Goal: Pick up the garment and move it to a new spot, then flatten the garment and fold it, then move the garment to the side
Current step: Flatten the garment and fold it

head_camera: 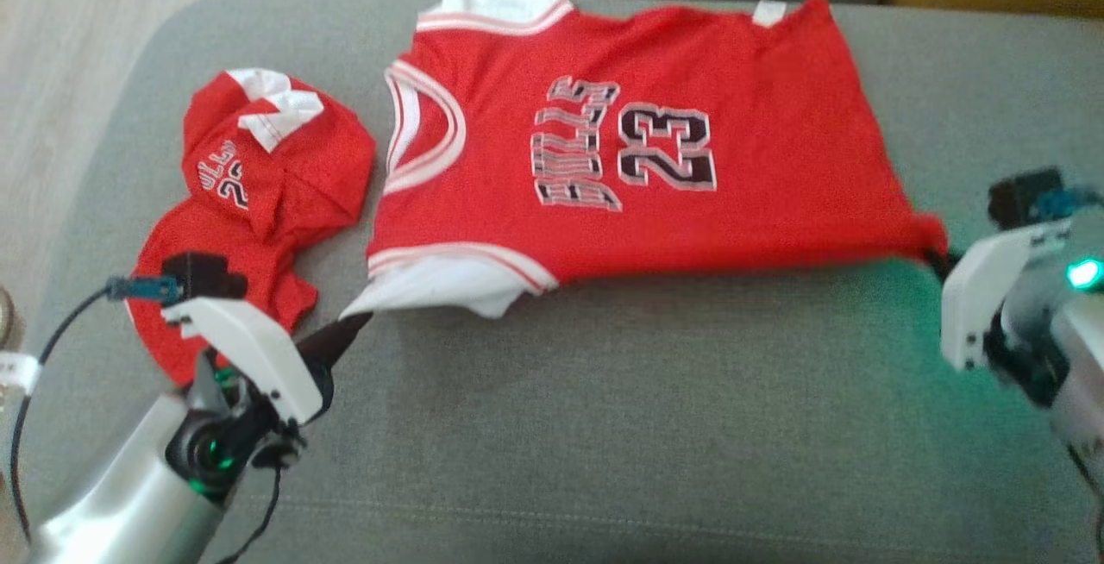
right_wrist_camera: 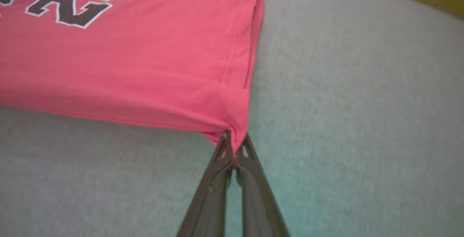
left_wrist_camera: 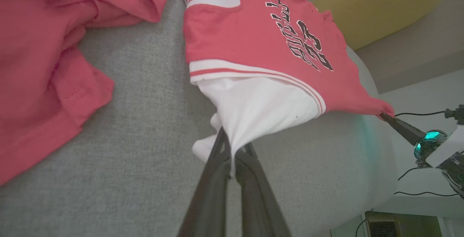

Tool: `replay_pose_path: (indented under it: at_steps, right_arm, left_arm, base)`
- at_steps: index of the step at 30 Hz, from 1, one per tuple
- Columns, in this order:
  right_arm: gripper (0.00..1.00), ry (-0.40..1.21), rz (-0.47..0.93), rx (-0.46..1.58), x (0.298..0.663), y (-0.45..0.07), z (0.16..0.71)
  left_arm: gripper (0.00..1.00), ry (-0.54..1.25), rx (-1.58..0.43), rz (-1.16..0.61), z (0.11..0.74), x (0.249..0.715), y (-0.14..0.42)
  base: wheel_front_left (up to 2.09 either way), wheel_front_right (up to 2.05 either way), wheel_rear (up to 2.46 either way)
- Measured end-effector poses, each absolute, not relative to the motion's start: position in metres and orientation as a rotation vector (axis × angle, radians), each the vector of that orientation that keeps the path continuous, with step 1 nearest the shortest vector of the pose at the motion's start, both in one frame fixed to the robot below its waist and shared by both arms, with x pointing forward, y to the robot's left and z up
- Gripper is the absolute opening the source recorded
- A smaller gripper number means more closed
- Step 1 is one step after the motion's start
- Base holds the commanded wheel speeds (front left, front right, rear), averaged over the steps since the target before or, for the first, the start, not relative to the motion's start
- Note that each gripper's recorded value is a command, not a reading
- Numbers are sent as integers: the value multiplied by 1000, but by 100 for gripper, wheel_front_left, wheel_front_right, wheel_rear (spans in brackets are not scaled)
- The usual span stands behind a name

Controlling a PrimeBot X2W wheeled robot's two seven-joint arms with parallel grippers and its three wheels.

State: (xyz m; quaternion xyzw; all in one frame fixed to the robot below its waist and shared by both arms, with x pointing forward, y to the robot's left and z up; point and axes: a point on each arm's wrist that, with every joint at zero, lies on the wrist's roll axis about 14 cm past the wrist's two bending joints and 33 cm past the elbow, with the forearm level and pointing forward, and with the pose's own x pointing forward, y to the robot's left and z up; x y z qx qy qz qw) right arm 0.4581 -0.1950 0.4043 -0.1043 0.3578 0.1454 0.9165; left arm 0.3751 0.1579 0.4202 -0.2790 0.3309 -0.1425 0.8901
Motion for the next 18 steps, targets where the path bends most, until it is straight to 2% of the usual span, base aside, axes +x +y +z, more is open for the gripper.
replay_pose_path:
  at_steps: [8,18]
  right_arm:
    - [0,928,357,-167,396,-199,383]
    - [0,1128,401,-81,333,-206,375]
  left_arm:
    - [0,699,-597,-306,422,348,157]
    - [0,858,-619,-379,415,292,148]
  base:
    - [0,0,0]
    - [0,0,0]
